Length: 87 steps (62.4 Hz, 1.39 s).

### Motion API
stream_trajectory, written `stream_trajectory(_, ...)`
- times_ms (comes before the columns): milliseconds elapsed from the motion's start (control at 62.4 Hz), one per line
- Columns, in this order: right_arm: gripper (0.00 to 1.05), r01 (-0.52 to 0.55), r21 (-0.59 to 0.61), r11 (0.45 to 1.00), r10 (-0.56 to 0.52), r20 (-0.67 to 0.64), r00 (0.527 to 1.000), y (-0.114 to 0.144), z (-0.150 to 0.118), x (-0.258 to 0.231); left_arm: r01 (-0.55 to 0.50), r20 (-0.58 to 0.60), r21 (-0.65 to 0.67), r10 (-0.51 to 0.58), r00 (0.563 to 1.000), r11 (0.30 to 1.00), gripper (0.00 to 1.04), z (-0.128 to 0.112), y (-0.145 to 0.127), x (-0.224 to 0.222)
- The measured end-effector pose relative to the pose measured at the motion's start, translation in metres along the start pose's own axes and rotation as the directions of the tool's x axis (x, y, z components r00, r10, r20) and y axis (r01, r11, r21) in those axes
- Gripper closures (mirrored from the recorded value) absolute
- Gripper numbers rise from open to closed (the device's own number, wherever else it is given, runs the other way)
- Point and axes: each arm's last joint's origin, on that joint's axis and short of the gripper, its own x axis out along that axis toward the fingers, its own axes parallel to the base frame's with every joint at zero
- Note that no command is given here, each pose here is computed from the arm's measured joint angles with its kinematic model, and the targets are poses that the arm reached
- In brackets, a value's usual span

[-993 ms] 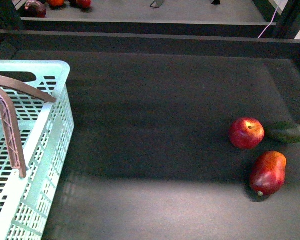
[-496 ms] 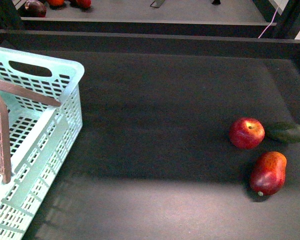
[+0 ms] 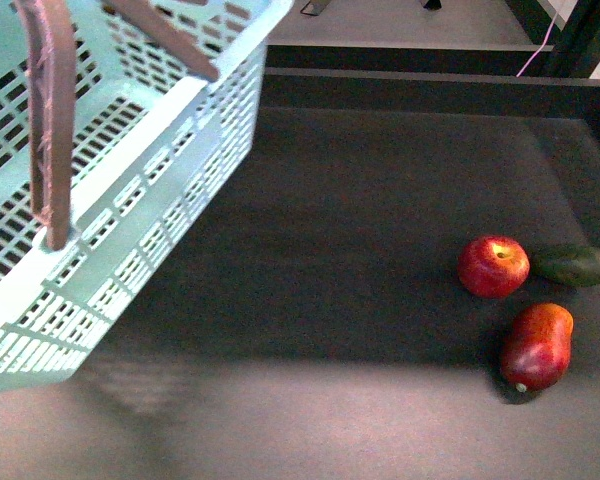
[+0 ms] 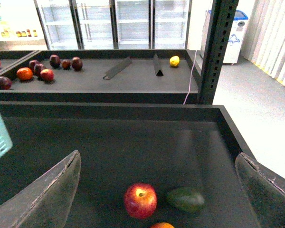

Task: Pick apple with right arm and hold basket with left

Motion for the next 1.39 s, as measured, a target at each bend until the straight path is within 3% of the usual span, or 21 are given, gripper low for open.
stream_trajectory(176, 0.09, 0.0, 0.0, 1.0, 0.0, 0.0, 1.0, 0.0, 0.0, 0.0, 0.062, -0.144, 0.111, -0.045, 0.989, 0.992, 0.9, -0.044, -0.041, -0.005)
stream_trajectory(352, 0.09, 0.0, 0.0, 1.0, 0.0, 0.0, 1.0, 0.0, 0.0, 0.0, 0.086, -0.254, 0.2, -0.033, 0.967, 0.976, 0.9, -0.08, -0.056, -0.012)
stream_trajectory(593, 0.09, 0.0, 0.0, 1.0, 0.0, 0.0, 1.0, 0.0, 0.0, 0.0, 0.174, -0.33, 0.249, -0.086, 0.94, 0.953, 0.9, -0.108, -0.072, -0.03)
stream_trajectory(1345, 0.09, 0.0, 0.0, 1.0, 0.0, 0.0, 1.0, 0.0, 0.0, 0.0, 0.204, -0.332, 0.274, -0.107, 0.937, 0.94, 0.9, -0.111, -0.08, -0.034)
stream_trajectory(1393, 0.09, -0.009, 0.024, 1.0, 0.011, -0.073, 0.997, 0.0, -0.001, 0.0, 0.205, -0.334, 0.273, -0.108, 0.936, 0.94, 0.9, -0.111, -0.08, -0.034)
